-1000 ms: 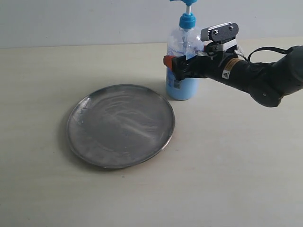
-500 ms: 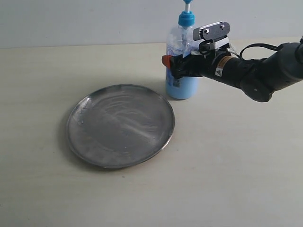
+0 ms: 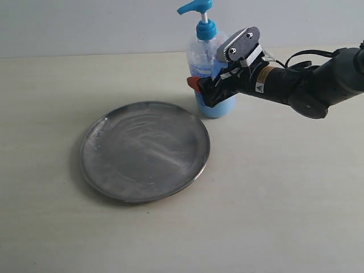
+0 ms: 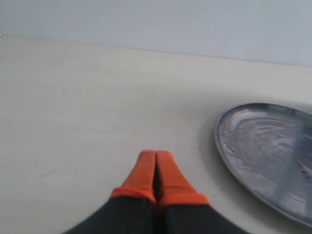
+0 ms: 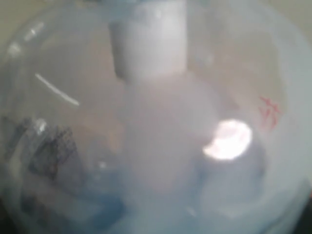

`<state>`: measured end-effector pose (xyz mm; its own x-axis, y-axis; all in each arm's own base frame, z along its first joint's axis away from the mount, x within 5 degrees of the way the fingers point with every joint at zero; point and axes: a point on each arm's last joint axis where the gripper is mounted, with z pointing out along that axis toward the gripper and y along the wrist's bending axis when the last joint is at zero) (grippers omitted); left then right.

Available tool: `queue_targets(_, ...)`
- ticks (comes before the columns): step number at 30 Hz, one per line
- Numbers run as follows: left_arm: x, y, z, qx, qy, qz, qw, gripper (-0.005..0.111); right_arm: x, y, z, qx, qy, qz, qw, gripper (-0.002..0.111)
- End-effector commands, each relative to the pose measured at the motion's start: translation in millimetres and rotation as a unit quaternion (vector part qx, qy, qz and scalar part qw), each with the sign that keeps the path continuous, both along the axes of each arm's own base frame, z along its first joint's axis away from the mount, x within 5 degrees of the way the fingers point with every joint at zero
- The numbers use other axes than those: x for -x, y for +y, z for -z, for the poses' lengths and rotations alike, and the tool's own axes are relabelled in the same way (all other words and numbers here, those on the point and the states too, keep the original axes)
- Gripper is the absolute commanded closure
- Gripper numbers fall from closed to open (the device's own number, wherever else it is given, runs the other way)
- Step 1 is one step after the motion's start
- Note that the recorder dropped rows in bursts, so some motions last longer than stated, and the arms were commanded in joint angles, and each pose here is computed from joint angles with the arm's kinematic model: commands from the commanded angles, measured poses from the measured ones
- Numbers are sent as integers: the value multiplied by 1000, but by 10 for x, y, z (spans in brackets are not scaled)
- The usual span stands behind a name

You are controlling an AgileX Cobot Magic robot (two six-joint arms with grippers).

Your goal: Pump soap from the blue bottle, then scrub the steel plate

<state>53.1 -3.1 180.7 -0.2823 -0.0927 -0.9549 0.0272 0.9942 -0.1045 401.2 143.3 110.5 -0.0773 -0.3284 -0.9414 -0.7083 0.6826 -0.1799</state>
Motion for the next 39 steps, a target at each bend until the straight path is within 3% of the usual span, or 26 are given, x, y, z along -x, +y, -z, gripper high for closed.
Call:
queue_targets(1, 1, -3, -3, 5, -5, 1, 1000, 106, 1, 22, -142, 36, -39, -26, 998, 108)
queue_targets(14, 1, -3, -3, 5, -5, 1, 1000, 106, 118, 331, -113, 80, -61, -61, 993, 108)
queue_targets(39, 1, -3, -3, 5, -5, 1, 1000, 106, 121, 344, -97, 98, -79, -69, 990, 108)
